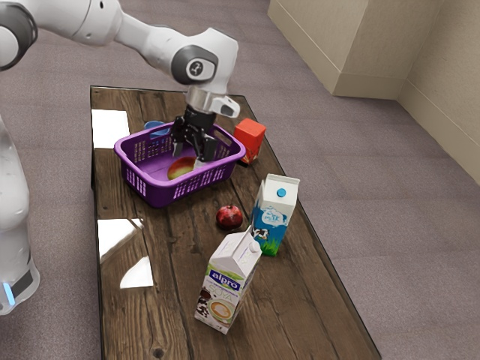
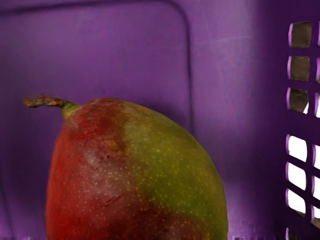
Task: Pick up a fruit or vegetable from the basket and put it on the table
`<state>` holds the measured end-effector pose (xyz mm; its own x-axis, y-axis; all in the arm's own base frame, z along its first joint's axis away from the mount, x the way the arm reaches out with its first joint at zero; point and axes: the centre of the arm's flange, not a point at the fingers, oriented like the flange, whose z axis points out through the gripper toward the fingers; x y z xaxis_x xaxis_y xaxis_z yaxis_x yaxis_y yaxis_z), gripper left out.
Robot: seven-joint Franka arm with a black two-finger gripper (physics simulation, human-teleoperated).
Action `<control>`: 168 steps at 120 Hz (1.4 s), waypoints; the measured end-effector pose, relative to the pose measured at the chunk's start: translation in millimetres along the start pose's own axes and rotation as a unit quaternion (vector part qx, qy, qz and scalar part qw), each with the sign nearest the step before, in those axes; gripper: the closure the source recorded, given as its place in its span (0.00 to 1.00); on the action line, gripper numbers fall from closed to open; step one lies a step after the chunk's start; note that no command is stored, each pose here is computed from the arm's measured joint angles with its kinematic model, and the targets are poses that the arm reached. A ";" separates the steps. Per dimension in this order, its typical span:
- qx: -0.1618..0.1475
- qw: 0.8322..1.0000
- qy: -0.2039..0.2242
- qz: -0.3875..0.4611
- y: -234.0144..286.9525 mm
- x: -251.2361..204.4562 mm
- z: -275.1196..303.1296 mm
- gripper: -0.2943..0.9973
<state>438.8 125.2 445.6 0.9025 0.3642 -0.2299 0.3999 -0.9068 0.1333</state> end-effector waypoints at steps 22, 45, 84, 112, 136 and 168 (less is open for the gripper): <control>-0.006 1.000 -0.010 -0.006 -13.5 -0.3 8.6 0.25; -0.019 1.000 0.017 -0.003 -14.5 7.4 13.8 0.25; -0.036 0.998 0.052 0.000 -14.6 12.7 21.0 0.42; -0.035 0.997 0.060 0.015 -10.4 -2.9 -20.2 0.48; -0.007 0.991 0.130 0.021 -15.9 -25.0 -151.0 0.46; 0.059 0.975 0.170 -0.130 -188.0 -4.4 -175.2 0.45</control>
<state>387.7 331.3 590.4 0.7820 0.6162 0.0937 0.6192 -0.7852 -0.0037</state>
